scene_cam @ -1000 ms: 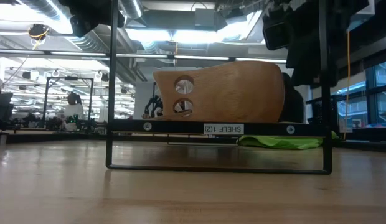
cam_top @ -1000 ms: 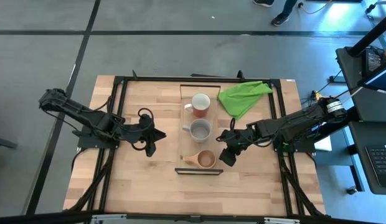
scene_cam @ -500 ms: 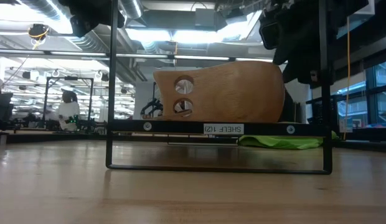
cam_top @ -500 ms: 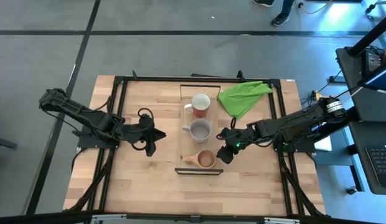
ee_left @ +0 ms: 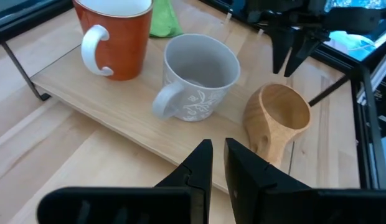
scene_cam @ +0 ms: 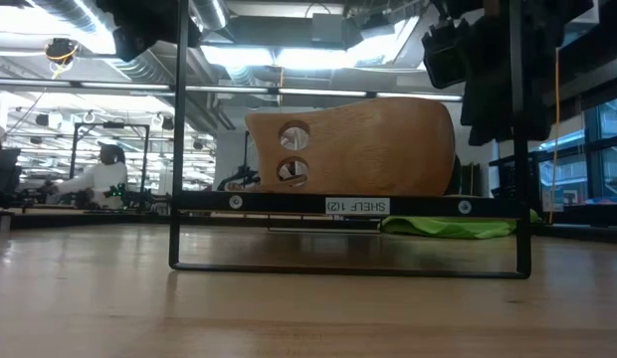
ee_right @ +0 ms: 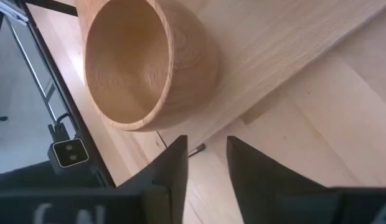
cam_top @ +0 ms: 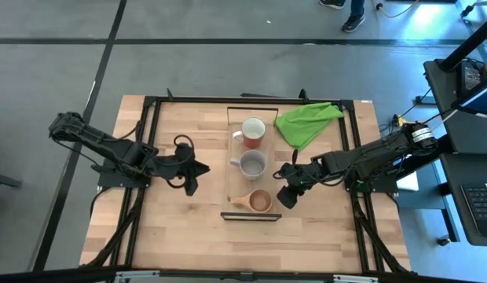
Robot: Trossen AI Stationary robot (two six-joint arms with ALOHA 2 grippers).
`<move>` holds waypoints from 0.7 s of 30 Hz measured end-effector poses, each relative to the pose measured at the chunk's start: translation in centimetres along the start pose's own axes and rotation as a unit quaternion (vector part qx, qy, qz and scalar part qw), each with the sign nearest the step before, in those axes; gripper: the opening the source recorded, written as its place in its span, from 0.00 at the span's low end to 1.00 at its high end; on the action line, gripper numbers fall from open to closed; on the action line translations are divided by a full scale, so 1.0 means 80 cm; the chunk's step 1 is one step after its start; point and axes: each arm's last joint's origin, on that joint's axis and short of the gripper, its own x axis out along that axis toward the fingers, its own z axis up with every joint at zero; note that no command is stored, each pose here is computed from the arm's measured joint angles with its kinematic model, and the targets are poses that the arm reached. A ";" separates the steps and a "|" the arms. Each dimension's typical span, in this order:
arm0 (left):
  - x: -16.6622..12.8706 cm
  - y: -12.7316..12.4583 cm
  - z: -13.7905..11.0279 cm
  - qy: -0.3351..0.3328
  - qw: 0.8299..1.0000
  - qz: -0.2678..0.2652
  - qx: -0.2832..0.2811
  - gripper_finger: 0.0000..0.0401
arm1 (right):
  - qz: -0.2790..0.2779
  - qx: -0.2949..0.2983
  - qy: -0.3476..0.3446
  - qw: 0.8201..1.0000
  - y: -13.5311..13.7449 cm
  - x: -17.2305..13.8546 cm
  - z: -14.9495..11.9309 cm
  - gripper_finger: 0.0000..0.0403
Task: Stack small to large cups/mugs on shelf
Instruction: Put the brown mug on the shelf
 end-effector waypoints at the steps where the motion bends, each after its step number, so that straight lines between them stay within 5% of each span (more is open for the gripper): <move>1: 0.001 0.001 0.001 -0.001 1.000 0.002 -0.001 0.09 | 0.000 0.000 0.000 1.000 0.000 0.000 0.000 0.24; 8: 0.004 0.006 0.004 0.005 1.000 0.005 -0.007 0.09 | -0.003 -0.003 0.008 1.000 0.000 0.021 0.000 0.12; 21: 0.004 0.006 0.003 0.006 1.000 0.005 -0.006 0.09 | -0.002 0.000 0.007 1.000 0.000 0.032 0.002 0.11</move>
